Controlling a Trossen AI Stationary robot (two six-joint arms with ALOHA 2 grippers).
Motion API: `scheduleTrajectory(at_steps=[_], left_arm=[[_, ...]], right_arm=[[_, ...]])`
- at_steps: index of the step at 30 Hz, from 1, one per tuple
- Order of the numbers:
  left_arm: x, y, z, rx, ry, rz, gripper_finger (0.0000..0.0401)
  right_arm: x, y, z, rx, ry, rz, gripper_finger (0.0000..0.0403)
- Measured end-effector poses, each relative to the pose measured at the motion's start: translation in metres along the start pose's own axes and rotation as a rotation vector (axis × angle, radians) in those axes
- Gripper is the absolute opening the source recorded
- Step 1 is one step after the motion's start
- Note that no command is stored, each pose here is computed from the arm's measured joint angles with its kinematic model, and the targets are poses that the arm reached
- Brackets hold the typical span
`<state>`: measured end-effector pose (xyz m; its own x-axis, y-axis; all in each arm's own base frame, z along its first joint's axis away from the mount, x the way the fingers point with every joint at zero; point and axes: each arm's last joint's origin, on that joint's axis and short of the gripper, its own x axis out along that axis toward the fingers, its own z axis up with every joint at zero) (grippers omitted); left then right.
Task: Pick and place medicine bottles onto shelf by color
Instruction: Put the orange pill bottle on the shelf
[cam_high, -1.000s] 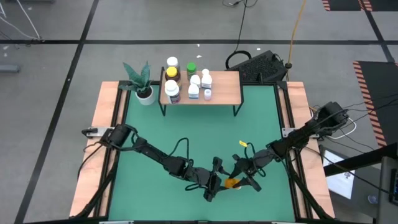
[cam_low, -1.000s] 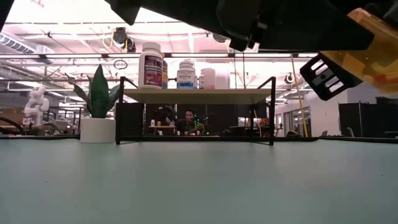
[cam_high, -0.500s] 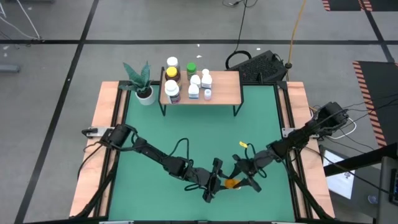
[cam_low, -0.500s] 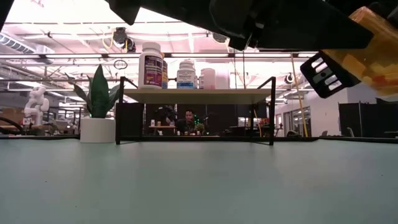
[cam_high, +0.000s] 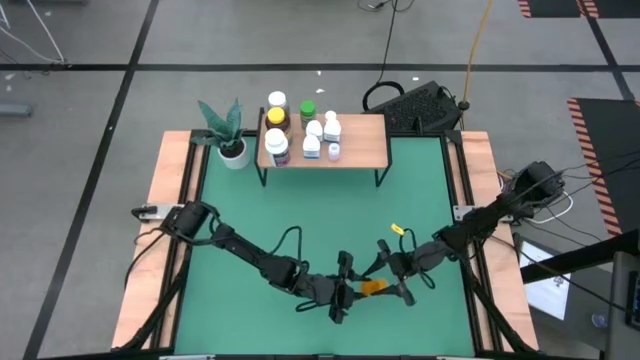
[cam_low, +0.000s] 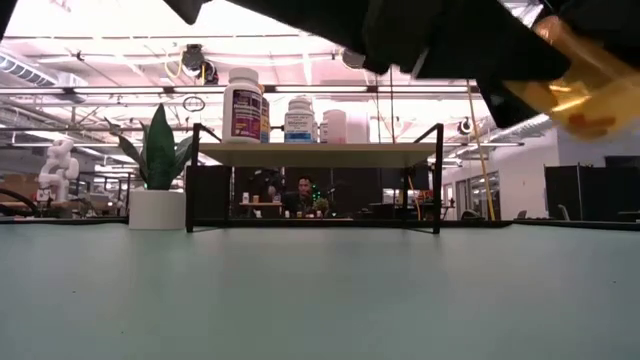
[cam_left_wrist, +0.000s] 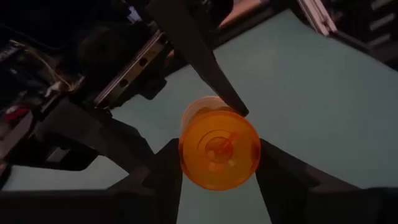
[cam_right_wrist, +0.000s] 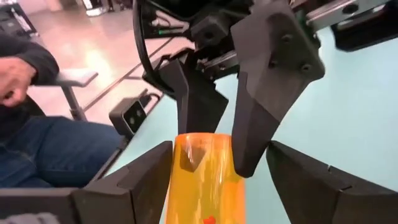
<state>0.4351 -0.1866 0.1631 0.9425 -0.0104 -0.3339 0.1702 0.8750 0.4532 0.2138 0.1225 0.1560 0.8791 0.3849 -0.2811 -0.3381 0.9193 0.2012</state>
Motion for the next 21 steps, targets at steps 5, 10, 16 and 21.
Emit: scheduleTrajectory(at_steps=[5, 10, 16, 21], left_arm=[[-0.001, 0.003, 0.006, -0.033, -0.029, 0.021, 0.0174], [-0.001, 0.001, 0.004, -0.035, -0.016, 0.061, 0.0194], [-0.001, 0.004, 0.005, -0.085, -0.018, 0.102, 0.0175], [-0.003, 0.010, 0.008, -0.141, -0.011, 0.166, 0.0181]], right_arm=[[-0.011, 0.003, 0.017, 0.013, -0.083, 0.007, 0.0245], [-0.020, 0.013, 0.025, -0.012, -0.141, -0.022, 0.0239], [-0.035, 0.023, 0.024, -0.064, -0.199, -0.142, 0.0228], [-0.057, 0.025, 0.014, -0.080, -0.243, -0.227, 0.0216]])
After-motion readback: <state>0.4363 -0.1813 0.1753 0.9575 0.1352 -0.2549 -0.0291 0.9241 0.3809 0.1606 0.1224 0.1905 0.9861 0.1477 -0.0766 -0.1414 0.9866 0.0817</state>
